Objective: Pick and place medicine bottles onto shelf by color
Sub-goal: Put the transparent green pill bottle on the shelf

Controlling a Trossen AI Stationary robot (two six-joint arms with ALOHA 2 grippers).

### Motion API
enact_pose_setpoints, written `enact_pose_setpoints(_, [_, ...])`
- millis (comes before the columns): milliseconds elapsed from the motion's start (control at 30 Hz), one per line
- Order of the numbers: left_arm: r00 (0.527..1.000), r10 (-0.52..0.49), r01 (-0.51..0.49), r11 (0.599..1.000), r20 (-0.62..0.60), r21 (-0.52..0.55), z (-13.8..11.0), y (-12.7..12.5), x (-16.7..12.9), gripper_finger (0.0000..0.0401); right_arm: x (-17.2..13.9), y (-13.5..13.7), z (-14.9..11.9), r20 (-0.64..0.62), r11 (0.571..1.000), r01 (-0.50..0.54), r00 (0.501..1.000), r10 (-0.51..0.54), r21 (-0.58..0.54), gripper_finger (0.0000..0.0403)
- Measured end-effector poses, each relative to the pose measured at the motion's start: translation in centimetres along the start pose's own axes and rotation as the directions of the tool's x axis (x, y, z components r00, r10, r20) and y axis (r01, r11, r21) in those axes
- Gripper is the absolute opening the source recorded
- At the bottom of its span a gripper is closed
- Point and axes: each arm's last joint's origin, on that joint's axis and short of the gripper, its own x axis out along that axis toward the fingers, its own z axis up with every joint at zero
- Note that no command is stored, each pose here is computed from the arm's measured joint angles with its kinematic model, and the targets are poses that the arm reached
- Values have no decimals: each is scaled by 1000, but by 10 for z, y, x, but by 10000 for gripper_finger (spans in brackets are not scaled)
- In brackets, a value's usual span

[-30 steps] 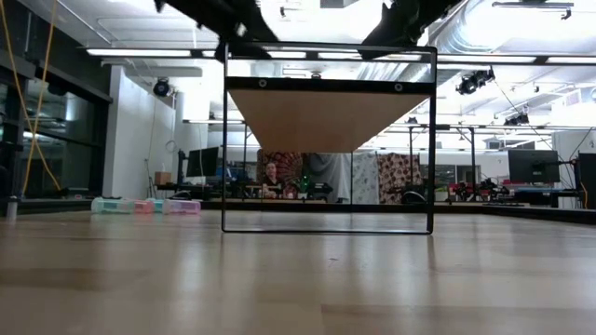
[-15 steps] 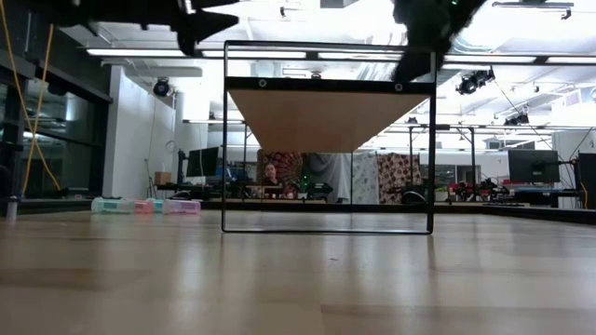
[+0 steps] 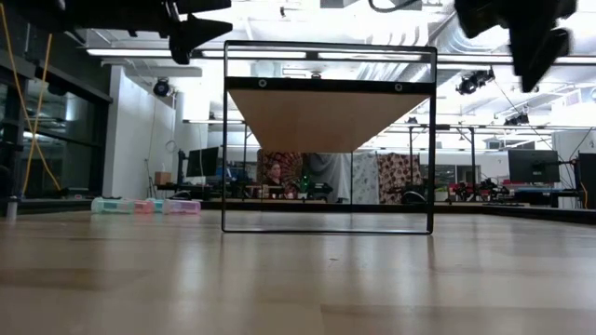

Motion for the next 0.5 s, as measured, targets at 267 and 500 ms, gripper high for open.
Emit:
enact_pose_setpoints(267, [999,-39,39,999,-1,-20,-1,-7,0,223,27,33,-30,-111,985,101,990,-86,141,195])
enact_pose_setpoints(500, [999,-38,38,999,2,-20,0,-7,0,223,54,48,-36,-234,976,187,960,-157,111,195])
